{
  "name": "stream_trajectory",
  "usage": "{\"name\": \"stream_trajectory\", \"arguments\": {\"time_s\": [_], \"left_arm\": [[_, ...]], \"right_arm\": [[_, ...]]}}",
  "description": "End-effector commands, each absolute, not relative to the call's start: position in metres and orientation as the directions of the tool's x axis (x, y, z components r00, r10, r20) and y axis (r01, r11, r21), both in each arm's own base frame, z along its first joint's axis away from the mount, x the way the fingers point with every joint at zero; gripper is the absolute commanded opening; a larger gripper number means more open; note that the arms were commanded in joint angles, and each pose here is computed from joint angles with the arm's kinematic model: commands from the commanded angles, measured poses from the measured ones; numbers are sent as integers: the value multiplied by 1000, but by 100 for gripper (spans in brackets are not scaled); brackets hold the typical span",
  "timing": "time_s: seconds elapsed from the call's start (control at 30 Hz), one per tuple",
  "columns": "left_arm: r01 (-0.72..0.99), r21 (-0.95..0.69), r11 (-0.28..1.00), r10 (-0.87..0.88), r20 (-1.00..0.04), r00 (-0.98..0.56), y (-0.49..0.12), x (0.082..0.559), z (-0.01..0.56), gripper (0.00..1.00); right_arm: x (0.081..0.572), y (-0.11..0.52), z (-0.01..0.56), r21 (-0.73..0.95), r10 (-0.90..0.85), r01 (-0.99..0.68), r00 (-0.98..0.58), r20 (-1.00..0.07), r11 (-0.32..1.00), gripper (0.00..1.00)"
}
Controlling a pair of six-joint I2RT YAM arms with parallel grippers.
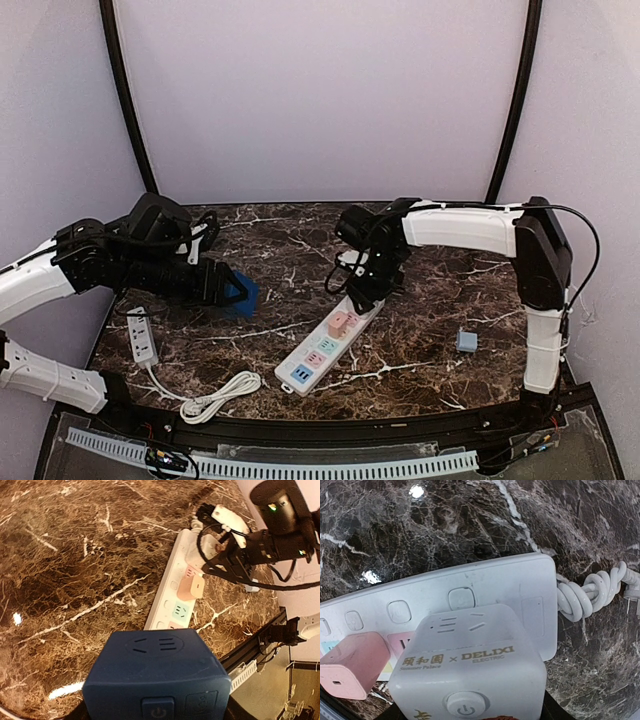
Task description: Insert the plug
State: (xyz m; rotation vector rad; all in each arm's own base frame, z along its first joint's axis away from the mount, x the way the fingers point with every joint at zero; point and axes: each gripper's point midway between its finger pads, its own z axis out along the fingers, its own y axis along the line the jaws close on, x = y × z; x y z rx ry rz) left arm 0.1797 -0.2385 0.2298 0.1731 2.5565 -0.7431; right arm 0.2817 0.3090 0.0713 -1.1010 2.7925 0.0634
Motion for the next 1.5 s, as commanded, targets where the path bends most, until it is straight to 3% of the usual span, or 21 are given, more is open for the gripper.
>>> {"name": "stream_trajectory", "arguments": {"time_s": [0.0,0.33,0.57,0.7,0.9,1.03,1.2,1.33,1.47], "left_arm": [[106,-454,885,-105,-416,-903,-232,186,223,1],[-134,-398,908,-261,-284,-923,-239,198,214,1],[-211,-377,902,-311,-228,-923,-264,215,212,1],[-211,-358,910,-296,-204,-933,-281,224,205,1],[-140,-327,935,-212,-196,-957,-307,241,199,1],[-97,-313,945,-169,-209,-963,-320,252,198,1],[-64,-291,955,-129,-213,-969,-329,260,185,1],[-28,-273,962,-90,-218,-972,-333,266,178,1],[17,-266,964,-44,-222,-974,-339,271,172,1]], "right_arm": [[259,282,57,-4,-473,-473,-880,-34,881,0],[235,271,59,63,-140,-139,-990,12,988,0],[213,276,53,52,82,93,-981,178,994,0],[203,280,47,29,100,111,-960,261,993,0],[219,279,60,27,89,97,-974,210,995,2],[228,275,67,29,81,88,-979,188,996,24],[240,271,80,30,69,74,-987,146,997,69],[248,268,87,36,59,64,-990,124,997,97],[253,264,93,45,50,55,-993,111,997,99]]}}
